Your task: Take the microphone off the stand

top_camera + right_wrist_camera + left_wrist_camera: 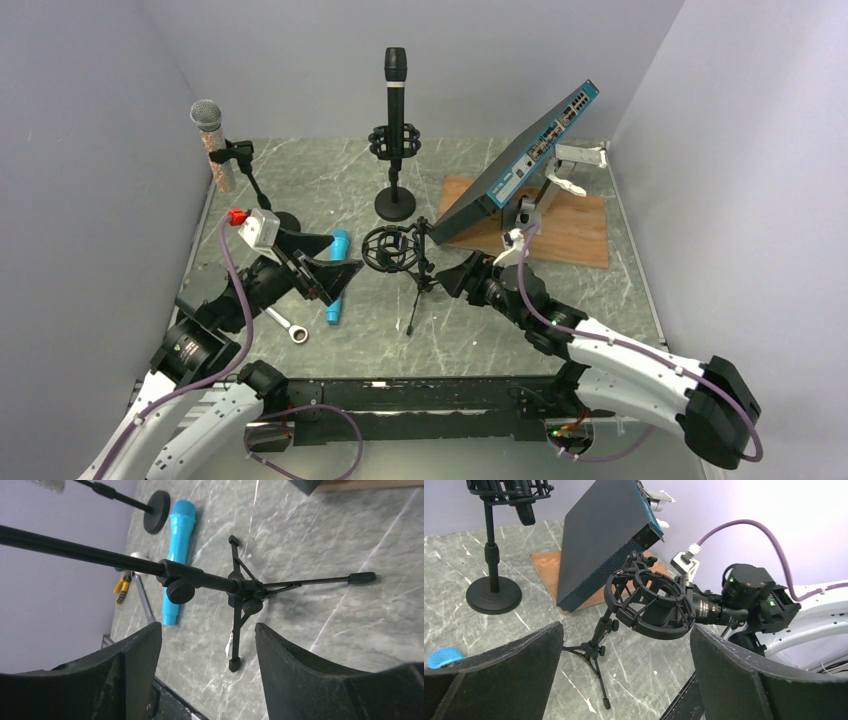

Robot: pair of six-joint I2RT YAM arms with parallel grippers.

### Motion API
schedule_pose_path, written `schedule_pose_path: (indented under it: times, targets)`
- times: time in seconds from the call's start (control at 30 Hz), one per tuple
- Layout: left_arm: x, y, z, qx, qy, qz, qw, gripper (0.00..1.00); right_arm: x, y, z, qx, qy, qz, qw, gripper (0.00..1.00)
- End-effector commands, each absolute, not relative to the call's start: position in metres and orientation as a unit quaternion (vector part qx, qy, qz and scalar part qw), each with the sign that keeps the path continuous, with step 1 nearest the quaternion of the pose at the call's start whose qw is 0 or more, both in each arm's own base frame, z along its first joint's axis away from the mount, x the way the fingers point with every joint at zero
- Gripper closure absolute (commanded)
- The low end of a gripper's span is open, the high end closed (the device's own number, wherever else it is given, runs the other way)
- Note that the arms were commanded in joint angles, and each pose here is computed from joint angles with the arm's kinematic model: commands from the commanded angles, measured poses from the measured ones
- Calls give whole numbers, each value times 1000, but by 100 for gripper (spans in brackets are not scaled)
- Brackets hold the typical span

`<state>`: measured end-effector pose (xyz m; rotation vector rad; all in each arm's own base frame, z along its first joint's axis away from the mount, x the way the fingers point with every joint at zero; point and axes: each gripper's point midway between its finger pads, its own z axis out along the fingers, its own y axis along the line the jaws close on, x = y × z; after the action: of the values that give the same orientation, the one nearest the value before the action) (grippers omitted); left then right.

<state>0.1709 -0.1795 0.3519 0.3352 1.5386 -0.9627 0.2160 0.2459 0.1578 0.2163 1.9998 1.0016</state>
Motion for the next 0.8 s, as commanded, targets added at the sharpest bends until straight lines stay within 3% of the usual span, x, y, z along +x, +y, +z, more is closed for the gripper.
schedule_pose_path:
  times: [0.0,0.4,0.67,0.77]
  targets:
    - [164,-177,371,145,643,-428,619,1,218,277,185,75,786,470,394,31]
    - [165,-178,366,150,649,-422,615,1,242,281,186,76,773,467,422,50]
    - [170,-177,359,142,656,-416,614,0,246,289,188,53,773,466,427,53]
    - [170,-176,360,140,657,-413,615,1,249,292,187,45,775,463,428,63]
